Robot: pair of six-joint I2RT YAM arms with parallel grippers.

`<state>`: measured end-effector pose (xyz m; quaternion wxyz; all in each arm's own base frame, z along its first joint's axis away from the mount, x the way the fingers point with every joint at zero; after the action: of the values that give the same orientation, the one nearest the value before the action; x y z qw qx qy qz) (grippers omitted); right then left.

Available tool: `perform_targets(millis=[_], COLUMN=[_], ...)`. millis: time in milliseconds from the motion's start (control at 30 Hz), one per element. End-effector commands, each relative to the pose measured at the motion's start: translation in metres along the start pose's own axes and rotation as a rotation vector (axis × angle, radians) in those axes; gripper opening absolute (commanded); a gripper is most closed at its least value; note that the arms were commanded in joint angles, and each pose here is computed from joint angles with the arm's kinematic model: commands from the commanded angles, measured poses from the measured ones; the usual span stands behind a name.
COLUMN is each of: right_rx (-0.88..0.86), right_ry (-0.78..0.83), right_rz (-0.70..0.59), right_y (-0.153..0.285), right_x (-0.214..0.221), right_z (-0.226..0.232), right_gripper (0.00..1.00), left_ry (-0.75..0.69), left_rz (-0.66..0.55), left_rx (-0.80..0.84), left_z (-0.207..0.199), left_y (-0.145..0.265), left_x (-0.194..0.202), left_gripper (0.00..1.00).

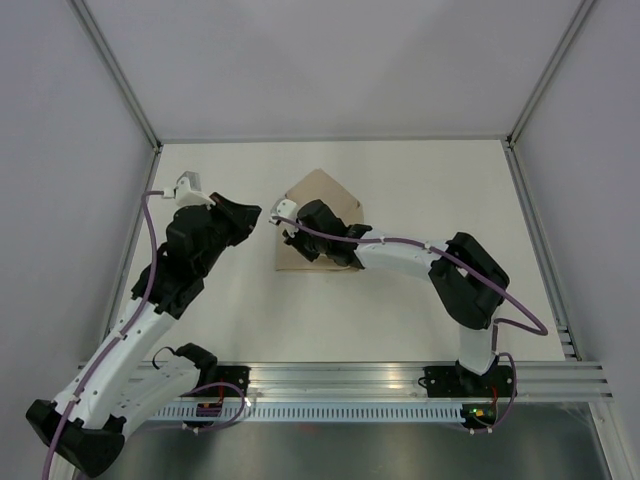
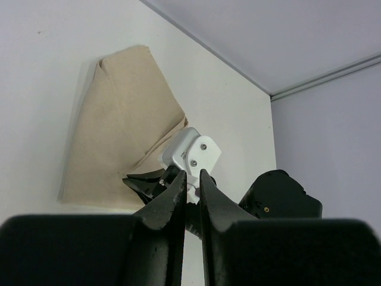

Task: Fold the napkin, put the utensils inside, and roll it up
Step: Roll the napkin with the utensil

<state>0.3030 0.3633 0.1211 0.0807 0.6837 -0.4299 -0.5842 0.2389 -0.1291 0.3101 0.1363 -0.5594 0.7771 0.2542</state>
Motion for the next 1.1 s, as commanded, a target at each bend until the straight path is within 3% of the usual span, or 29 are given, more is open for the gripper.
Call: perform_targets(millis=[0, 800, 1067], right_rx=[0.004, -0.006, -0.030], right_ry=[0.028, 0.112, 0.123], right_rz=[-0.070, -0.035, -0.009], right_y=[-0.009, -0.032, -0.038], right_x=[-0.020, 0.002, 0.015], right_z=[0.000, 0.025, 0.031], right_gripper=[0.07, 0.09, 0.20], left_ry=[-0.041, -0.054, -0.060], left_rz=[0.003, 0.023, 0.030], left_rx=[0.017, -0.003, -0.004], left_z=[-0.009, 0.003, 0.006], left_y=[0.002, -0.007, -0.008], left_x=[-0.004, 0.005, 0.008], left_gripper=[0.19, 0.21, 0.25])
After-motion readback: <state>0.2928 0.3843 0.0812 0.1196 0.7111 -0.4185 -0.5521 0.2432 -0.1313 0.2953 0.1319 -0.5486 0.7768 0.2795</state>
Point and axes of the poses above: each gripper's point midway between its finger pads, its own y axis back along the fingers, its own z axis along the line the jaws close on, x = y × z, the point moved 5 cm from there along y, back along the fingers, and after that the axes turned 12 degrees about y, right-handed, at the moved point
